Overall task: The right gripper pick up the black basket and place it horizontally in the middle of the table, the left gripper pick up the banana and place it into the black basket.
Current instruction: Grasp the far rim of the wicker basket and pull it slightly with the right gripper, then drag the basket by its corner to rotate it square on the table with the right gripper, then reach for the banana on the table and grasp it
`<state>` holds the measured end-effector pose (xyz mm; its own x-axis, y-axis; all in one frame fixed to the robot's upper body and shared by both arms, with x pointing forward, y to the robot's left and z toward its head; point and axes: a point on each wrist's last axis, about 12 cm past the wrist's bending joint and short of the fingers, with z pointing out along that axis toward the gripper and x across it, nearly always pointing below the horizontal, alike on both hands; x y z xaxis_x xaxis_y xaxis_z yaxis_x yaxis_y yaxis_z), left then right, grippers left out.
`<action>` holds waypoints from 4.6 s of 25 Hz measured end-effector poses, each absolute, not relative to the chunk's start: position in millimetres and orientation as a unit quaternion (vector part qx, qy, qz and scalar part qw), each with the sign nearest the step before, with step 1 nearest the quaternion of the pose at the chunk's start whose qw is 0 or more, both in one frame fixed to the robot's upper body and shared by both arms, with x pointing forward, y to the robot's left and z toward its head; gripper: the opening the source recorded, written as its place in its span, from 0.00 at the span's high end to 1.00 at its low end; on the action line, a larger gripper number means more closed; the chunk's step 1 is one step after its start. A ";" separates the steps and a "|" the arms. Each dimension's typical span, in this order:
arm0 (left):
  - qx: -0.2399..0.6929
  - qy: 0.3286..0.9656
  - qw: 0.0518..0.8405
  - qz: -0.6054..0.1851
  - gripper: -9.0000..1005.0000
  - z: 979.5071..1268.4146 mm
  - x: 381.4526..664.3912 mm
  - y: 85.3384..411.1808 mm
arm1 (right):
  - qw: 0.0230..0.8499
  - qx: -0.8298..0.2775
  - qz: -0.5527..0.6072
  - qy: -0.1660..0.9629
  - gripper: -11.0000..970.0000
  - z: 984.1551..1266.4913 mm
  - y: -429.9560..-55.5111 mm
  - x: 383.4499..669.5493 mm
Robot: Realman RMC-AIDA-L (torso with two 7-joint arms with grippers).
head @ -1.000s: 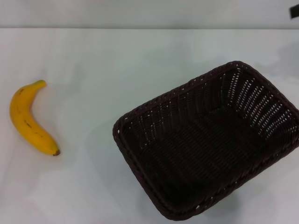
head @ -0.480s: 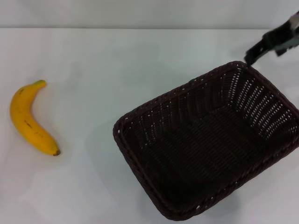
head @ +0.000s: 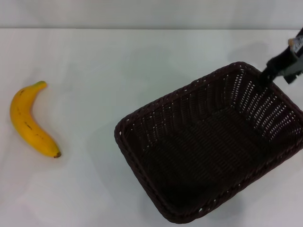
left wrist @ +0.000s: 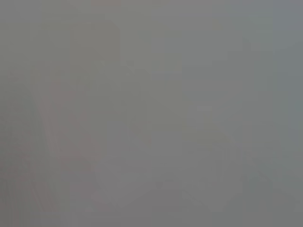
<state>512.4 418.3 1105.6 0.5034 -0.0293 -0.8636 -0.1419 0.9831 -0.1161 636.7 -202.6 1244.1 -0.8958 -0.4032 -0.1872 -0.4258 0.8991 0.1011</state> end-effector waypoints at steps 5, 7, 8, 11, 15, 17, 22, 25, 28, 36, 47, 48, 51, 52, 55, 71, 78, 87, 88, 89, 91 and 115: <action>-0.084 0.498 0.863 0.032 0.14 1105.7 512.6 418.0 | 0.051 -0.221 0.046 0.973 0.13 1233.5 -200.4 637.8; -0.084 0.498 0.863 0.032 0.14 1105.8 512.7 418.0 | 0.044 -0.225 0.047 0.972 0.13 1228.2 -197.9 638.1; -0.084 0.498 0.863 0.032 0.14 1105.8 512.7 417.9 | 0.042 -0.226 0.048 0.972 0.13 1225.2 -197.2 638.4; -0.083 0.498 0.863 0.031 0.14 1105.8 513.1 417.3 | 0.040 -0.223 0.050 0.973 0.13 1218.4 -196.7 639.8; -0.079 0.496 0.864 0.030 0.14 1106.4 512.8 416.2 | 0.042 -0.214 0.052 0.975 0.13 1212.1 -197.5 641.2; -0.078 0.494 0.865 0.030 0.14 1107.2 512.8 416.3 | 0.046 -0.202 0.052 0.977 0.13 1210.3 -198.4 642.0; -0.073 0.492 0.867 0.032 0.14 1109.5 513.5 418.2 | 0.043 -0.191 0.051 0.979 0.21 1205.9 -197.9 641.0; -0.071 0.491 0.868 0.034 0.14 1111.5 514.5 419.7 | 0.032 -0.189 0.055 0.980 0.26 1202.0 -196.6 638.7; -0.067 0.491 0.868 0.035 0.14 1112.7 515.5 420.5 | 0.034 -0.174 0.055 0.983 0.32 1200.8 -195.0 639.3; -0.013 0.484 0.872 0.063 0.14 1122.3 512.0 428.1 | 0.055 -0.066 0.072 0.994 0.62 1200.7 -192.5 644.8; -0.035 0.431 0.892 0.132 0.14 1140.7 500.3 452.1 | 0.081 0.086 0.147 0.982 0.78 1211.4 -195.7 641.3; -0.038 0.430 0.892 0.134 0.14 1142.1 502.1 453.0 | 0.079 0.095 0.148 0.981 0.78 1212.5 -196.5 640.1; -0.039 0.431 0.892 0.134 0.14 1145.3 508.3 455.0 | 0.063 0.111 0.143 0.981 0.79 1213.6 -197.9 635.7; -0.039 0.434 0.890 0.134 0.14 1146.5 511.5 455.8 | 0.056 0.112 0.139 0.982 0.80 1213.9 -197.6 634.2; -0.041 0.439 0.888 0.131 0.14 1148.8 518.7 456.0 | 0.043 0.104 0.127 0.986 0.81 1213.0 -195.8 630.7; -0.049 0.446 0.885 0.124 0.14 1148.9 526.5 452.9 | 0.067 0.030 0.130 0.989 0.86 1214.8 -209.5 631.1; -0.051 0.448 0.884 0.120 0.14 1147.3 527.8 450.4 | 0.066 0.008 0.113 0.991 0.79 1217.3 -213.0 631.3; -0.056 0.447 0.885 0.117 0.14 1144.2 525.7 446.1 | 0.085 -0.039 0.047 0.995 0.75 1220.1 -211.8 631.8; -0.056 0.447 0.885 0.117 0.14 1144.1 525.4 446.1 | 0.090 -0.042 0.059 0.993 0.74 1224.0 -209.4 631.7; -0.057 0.447 0.885 0.117 0.14 1144.0 525.2 446.2 | 0.096 -0.043 0.069 0.992 0.74 1228.0 -207.7 631.7; -0.057 0.446 0.885 0.118 0.14 1144.2 525.3 446.3 | 0.101 -0.046 0.075 0.991 0.74 1237.4 -203.4 630.9; 0.008 0.592 0.801 -0.089 0.14 1131.2 554.5 414.5 | 0.458 -0.126 0.051 0.878 0.74 1238.8 -316.4 608.6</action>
